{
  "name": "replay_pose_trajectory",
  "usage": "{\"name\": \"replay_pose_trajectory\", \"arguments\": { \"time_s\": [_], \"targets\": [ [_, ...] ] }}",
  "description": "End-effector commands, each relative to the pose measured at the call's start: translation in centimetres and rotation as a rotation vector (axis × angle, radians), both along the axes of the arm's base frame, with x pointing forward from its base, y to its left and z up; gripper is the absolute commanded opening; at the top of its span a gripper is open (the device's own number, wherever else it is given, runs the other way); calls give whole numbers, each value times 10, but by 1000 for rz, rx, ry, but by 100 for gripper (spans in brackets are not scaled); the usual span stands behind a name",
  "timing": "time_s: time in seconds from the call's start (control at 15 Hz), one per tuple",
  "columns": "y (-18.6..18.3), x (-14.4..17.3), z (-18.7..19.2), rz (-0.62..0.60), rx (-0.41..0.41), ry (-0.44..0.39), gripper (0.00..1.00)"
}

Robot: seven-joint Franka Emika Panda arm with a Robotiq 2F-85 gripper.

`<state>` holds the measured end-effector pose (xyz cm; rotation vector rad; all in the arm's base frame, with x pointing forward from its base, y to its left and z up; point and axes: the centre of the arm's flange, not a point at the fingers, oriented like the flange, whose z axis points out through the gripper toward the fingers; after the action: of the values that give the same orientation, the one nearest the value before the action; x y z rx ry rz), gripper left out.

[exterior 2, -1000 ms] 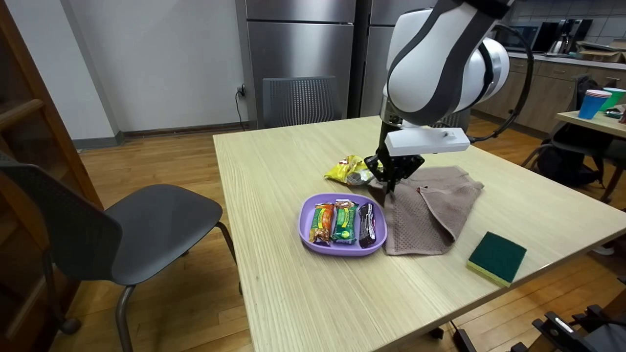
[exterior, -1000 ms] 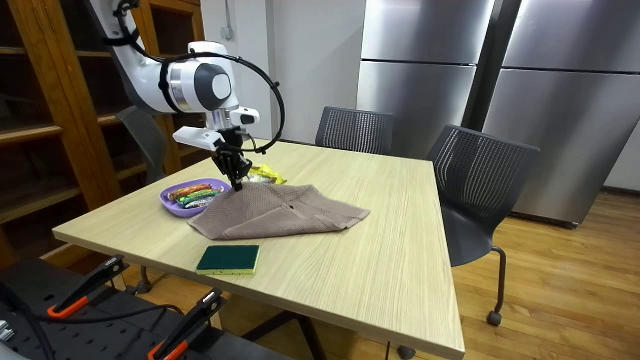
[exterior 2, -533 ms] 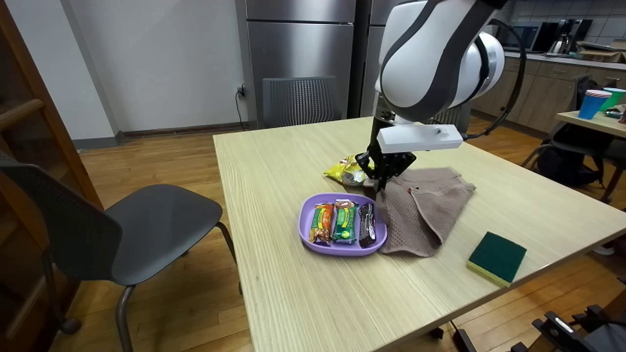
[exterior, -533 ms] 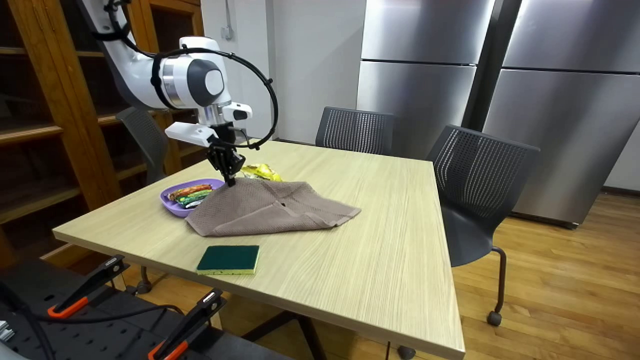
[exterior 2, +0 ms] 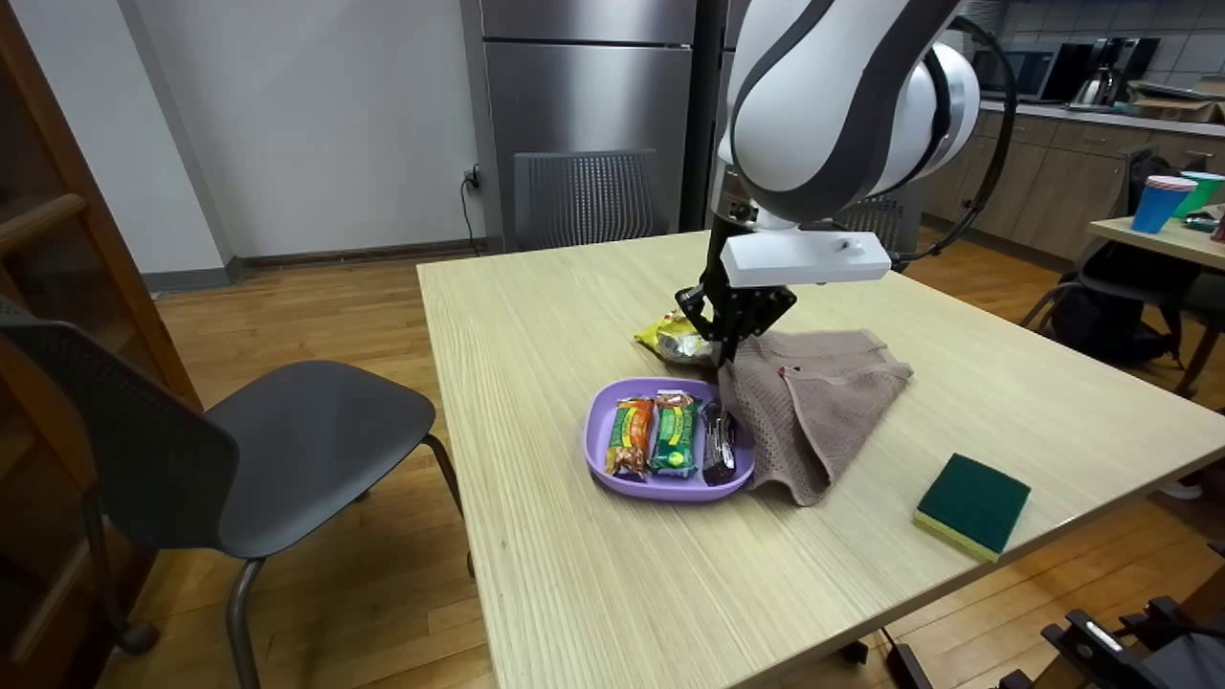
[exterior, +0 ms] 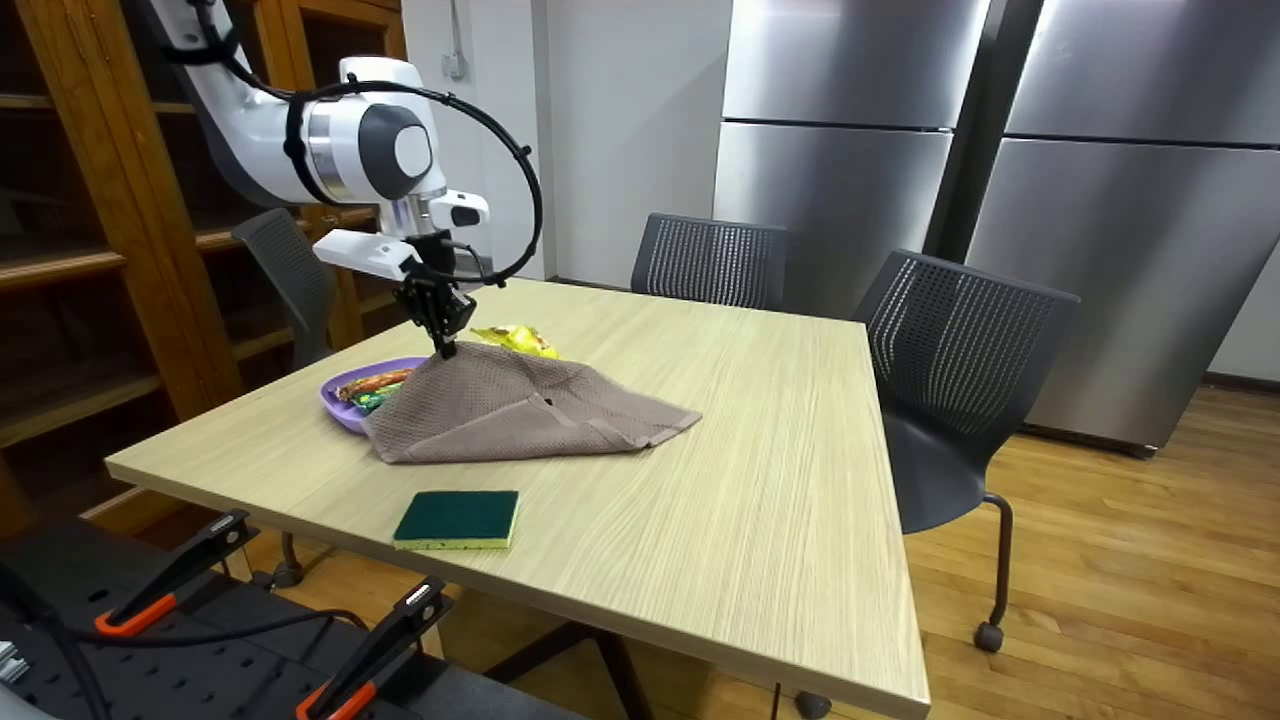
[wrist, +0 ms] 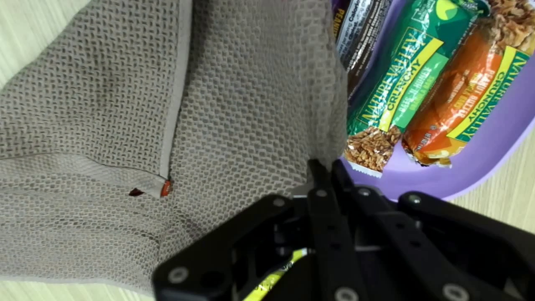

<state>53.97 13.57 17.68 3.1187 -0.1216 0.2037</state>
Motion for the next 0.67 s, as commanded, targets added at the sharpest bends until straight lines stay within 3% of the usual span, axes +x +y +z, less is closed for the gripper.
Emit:
{"name": "replay_pose_trajectory", "arguments": {
  "time_s": [0.0,0.6],
  "targets": [
    [15,-5,15,32,10,-21,1],
    [56,-11,20,87,16,-29,1]
  ]
}}
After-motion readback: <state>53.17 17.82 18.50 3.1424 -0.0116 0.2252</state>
